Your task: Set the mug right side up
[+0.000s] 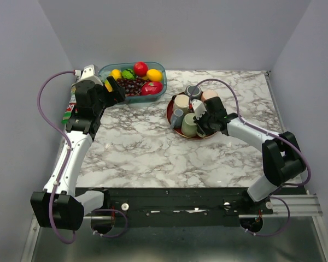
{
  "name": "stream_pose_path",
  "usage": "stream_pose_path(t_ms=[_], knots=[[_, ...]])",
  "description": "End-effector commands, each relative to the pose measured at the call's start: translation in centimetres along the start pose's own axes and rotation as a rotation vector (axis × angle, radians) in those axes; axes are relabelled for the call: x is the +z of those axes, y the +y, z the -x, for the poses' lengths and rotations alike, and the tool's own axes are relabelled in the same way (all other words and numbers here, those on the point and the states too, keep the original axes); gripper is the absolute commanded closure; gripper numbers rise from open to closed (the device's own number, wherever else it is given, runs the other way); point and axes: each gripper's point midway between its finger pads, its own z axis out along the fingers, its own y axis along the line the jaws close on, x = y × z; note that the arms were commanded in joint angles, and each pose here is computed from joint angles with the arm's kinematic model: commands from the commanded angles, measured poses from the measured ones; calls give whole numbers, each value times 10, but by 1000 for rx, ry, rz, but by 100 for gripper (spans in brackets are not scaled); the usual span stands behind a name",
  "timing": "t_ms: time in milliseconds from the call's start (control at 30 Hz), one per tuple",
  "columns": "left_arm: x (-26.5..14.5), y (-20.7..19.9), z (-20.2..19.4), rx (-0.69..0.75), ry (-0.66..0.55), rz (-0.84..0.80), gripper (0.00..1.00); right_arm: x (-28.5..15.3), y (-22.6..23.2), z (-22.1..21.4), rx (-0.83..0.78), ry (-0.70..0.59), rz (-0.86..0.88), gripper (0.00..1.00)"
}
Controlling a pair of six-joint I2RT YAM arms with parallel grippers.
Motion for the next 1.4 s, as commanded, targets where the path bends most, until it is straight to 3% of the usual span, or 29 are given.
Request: stream_pose_path(t_ms=[0,333,633,767,1033,1233,1367], knots=[[4,7,1,5,-16,27,1,-1,-6,1,-19,1,-45,100],[3,-3,-3,1,2,-34,1,-51,-15,37,-5,-154,-124,100],[-2,-12,8,-4,-26,-68,1,-103,-16,58,124,-262,-180,100],[-3,-30,13,-29,-26,-150,1,-133,-8,95,240,-396,-124,100],[-18,-84,8,-92,25,-447,1,-203,9,200,459,-757,94,100],[-41,-139,-2,-137,87,-716,1,-244,20,259,551,-927,282,100],[-68,-191,-8,-75,141,-945,1,-268,33,286,564,-1013,436,100]])
